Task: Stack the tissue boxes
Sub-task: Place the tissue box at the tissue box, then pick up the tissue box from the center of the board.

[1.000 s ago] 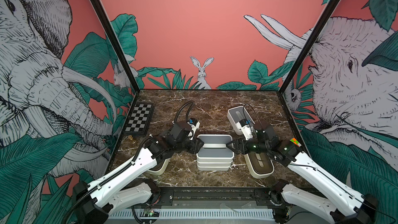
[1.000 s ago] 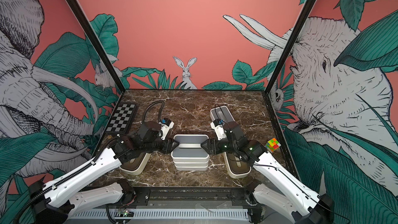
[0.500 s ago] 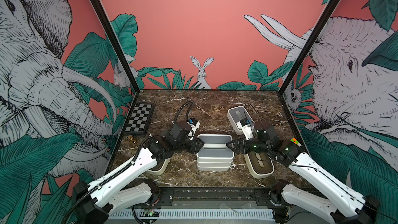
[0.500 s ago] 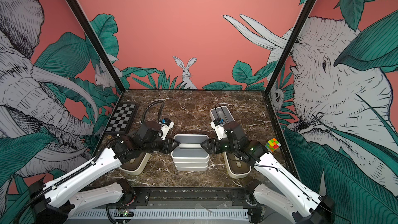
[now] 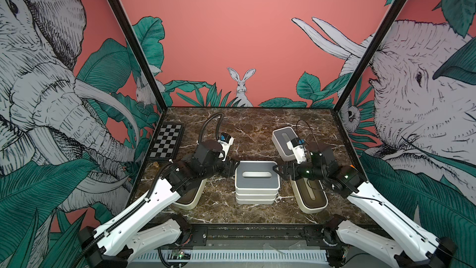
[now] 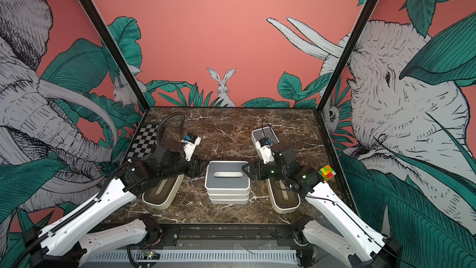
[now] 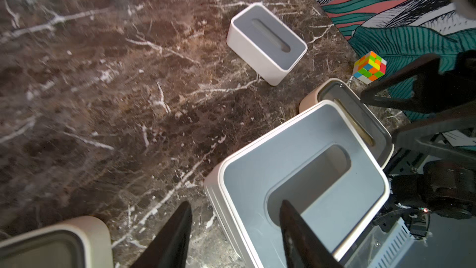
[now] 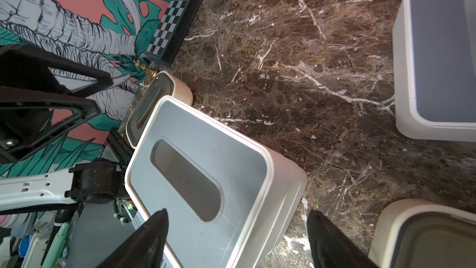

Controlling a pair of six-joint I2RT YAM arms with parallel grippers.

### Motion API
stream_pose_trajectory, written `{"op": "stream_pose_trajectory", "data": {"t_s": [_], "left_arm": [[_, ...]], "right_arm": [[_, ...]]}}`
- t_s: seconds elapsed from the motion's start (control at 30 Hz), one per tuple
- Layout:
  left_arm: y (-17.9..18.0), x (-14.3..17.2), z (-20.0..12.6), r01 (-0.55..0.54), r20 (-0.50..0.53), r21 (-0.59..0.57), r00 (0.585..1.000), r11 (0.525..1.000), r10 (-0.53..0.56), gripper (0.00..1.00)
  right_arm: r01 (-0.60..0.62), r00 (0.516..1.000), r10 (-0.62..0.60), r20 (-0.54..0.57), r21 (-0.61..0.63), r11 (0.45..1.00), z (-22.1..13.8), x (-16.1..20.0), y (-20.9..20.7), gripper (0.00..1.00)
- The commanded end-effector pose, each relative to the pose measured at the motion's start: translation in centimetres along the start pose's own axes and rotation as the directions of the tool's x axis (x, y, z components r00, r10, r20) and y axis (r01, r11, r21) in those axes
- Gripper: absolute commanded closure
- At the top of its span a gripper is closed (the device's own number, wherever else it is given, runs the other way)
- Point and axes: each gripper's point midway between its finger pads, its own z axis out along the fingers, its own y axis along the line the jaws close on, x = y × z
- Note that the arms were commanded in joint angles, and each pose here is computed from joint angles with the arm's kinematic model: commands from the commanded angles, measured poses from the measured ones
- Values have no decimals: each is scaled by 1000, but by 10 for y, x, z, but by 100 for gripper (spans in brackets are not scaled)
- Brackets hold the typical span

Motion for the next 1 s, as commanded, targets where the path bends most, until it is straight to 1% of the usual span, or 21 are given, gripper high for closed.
{"op": "stream_pose_trajectory", "data": {"t_s": [0.0,0.13,0.2,0.33,0.47,0.53,0.63,0.73,0.83,0.93,0.97], "left_arm": [[1,-22,-8,-95,52,-28,994,995,96,41],[-1,-29,4,-118,38,-25,992,993,119,37],[-6,-32,11,-152,42,0,987,988,152,30],[-16,-44,20,-212,84,40,975,976,208,17],[-22,-57,29,-257,104,47,962,965,251,9],[-30,-67,32,-266,117,71,959,961,257,1],[-45,-83,37,-255,149,133,961,958,235,1],[-50,-98,42,-220,150,145,969,965,198,0],[-50,-102,50,-193,102,132,978,972,181,0],[-48,-102,58,-175,84,127,983,976,165,0],[-47,-102,60,-169,84,120,984,978,159,0]], "right_arm": [[-22,998,20,55,41,999,-9,-16,-11,16],[-62,996,53,79,116,991,-18,-23,-33,16],[-60,996,46,81,171,983,-23,-29,-44,16],[-72,995,50,85,279,958,-29,-52,-71,15],[-56,998,44,39,409,911,-22,-73,-107,13],[-43,999,38,20,449,892,-15,-84,-122,13],[6,1000,9,-25,530,848,-3,-93,-148,13],[67,996,-20,-91,551,832,15,-99,-163,15],[118,989,-55,-134,527,842,32,-109,-167,17],[147,984,-73,-165,499,854,45,-114,-168,21],[161,977,-68,-204,484,860,58,-109,-174,23]]}}
